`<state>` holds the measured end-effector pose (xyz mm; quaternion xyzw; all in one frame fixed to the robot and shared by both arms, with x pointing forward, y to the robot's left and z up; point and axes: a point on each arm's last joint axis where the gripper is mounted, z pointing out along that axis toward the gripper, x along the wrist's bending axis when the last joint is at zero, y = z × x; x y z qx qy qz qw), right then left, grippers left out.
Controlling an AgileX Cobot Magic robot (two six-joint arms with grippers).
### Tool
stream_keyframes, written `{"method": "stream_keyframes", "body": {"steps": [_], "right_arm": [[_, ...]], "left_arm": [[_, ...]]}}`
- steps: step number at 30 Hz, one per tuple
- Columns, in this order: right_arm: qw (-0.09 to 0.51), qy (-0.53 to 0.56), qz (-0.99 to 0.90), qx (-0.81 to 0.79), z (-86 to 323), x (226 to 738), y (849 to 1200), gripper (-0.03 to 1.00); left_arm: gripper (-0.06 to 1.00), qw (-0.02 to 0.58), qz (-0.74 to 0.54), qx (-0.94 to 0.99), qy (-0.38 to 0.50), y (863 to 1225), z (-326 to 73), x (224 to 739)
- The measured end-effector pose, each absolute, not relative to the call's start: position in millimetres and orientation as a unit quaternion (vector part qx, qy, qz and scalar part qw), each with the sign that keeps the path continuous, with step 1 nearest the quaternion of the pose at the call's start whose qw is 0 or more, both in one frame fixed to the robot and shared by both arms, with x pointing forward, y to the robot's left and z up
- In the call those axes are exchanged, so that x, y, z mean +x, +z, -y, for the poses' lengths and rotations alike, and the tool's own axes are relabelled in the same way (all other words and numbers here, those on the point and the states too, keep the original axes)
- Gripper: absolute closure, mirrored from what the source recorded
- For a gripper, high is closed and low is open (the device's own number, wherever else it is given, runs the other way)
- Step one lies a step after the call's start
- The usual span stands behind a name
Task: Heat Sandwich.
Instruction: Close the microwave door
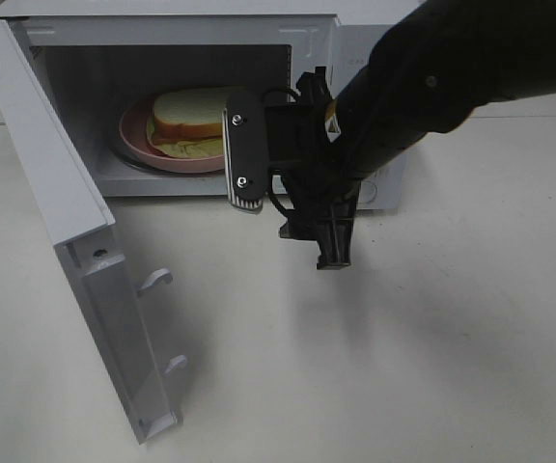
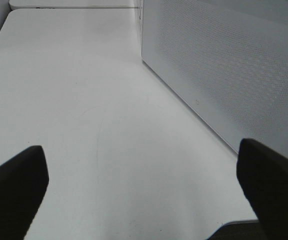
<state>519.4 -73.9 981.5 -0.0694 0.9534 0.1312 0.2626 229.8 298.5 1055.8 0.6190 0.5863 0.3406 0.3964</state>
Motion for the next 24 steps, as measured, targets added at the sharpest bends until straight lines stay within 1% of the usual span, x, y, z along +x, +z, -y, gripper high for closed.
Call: {"method": "stream_keyframes", "body": {"steps": [8, 13, 20, 21, 22, 24], "right_arm": [[0.258, 0.135, -0.955, -0.052, 99, 490, 989, 0.30], [0.256, 0.152, -0.955, -0.004, 114, 472, 997, 0.30], [0.240, 0.195, -0.941, 0.138, 131, 452, 1011, 0.30], [0.224, 0.203, -0.933, 0.196, 136, 446, 1014, 0.30], [0.224, 0.203, -0.933, 0.196, 136, 446, 1014, 0.30], [0.204, 0.202, -0.924, 0.254, 141, 440, 1016, 0.29]], "left_arm": [[-0.02, 0.396, -0.586, 0.619, 0.341, 1056, -298, 230], [-0.02, 0.396, -0.586, 0.619, 0.341, 1056, -298, 230], [-0.02, 0.396, -0.586, 0.619, 0.341, 1056, -298, 230], [-0.02, 0.396, -0.586, 0.619, 0.341, 1056, -298, 230], [-0.02, 0.396, -0.586, 0.619, 0.341, 1056, -298, 230], [-0.02, 0.396, -0.586, 0.619, 0.341, 1056, -298, 230]]}}
